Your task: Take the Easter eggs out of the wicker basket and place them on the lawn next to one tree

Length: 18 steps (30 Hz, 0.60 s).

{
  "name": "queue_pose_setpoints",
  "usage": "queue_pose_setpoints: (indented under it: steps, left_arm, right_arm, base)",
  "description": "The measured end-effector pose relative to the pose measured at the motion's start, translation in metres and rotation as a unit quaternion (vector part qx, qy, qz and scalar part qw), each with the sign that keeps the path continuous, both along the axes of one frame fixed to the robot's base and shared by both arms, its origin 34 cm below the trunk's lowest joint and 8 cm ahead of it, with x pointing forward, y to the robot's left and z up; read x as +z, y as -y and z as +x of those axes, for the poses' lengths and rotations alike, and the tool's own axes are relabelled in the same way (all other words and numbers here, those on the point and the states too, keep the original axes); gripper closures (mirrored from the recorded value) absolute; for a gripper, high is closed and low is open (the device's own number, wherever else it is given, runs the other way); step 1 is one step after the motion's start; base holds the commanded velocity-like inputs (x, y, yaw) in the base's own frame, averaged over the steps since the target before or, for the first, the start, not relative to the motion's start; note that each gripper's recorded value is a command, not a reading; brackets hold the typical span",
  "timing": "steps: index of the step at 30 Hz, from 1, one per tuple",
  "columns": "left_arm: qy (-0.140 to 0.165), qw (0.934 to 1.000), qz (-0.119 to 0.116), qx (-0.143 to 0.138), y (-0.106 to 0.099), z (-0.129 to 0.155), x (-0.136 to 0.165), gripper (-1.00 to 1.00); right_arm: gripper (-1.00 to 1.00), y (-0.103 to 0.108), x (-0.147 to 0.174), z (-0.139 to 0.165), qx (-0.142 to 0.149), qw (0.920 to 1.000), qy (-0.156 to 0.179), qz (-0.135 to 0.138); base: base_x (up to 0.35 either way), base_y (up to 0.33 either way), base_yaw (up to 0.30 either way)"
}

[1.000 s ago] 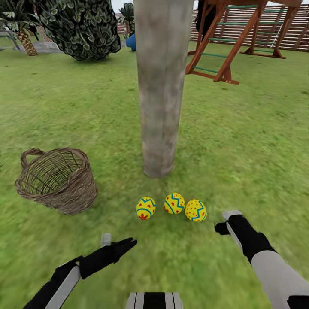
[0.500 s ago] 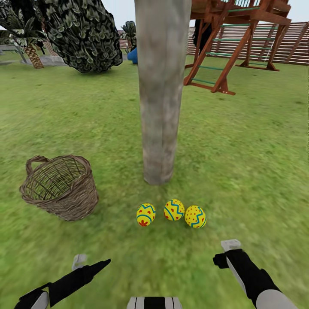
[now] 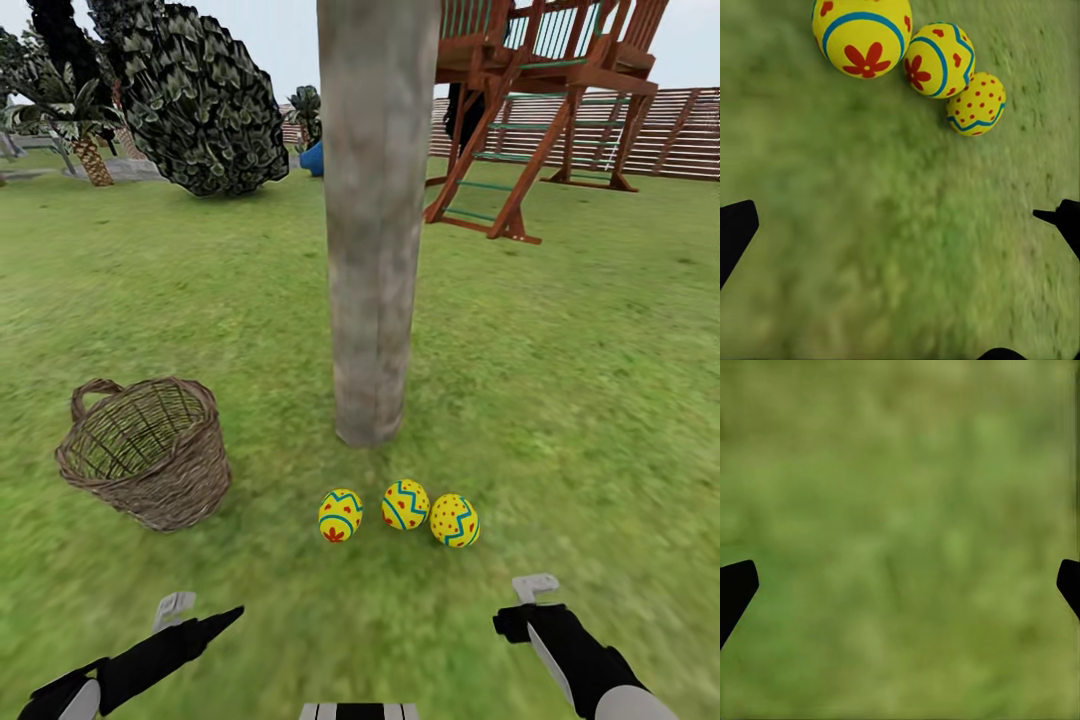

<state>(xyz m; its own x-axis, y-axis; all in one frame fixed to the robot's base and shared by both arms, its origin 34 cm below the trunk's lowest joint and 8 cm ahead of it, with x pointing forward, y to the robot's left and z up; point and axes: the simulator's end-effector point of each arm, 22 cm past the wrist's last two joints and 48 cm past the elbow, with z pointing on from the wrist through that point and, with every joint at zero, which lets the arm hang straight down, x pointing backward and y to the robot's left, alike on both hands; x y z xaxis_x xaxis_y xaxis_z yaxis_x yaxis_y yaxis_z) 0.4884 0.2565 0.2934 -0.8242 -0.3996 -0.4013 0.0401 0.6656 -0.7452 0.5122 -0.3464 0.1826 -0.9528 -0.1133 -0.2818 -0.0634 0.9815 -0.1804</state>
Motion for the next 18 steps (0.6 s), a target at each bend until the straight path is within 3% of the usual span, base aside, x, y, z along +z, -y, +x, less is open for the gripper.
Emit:
queue_pose_setpoints:
  steps: [10, 18]
  left_arm:
    - [0.01, 0.9997, 0.014, -0.015, 0.0, 0.0, 0.01, -1.0]
    - [0.001, 0.9997, 0.022, -0.008, -0.012, -0.007, 0.008, -1.0]
  right_arm:
    - [-1.0, 0.0, 0.006, -0.004, 0.001, 0.9999, 0.012, 0.001]
    - [-1.0, 0.0, 0.019, 0.003, 0.0, 0.9996, 0.028, 0.002]
  base:
    - [0.0, 0.0, 0.0]
    - [0.0, 0.0, 0.0]
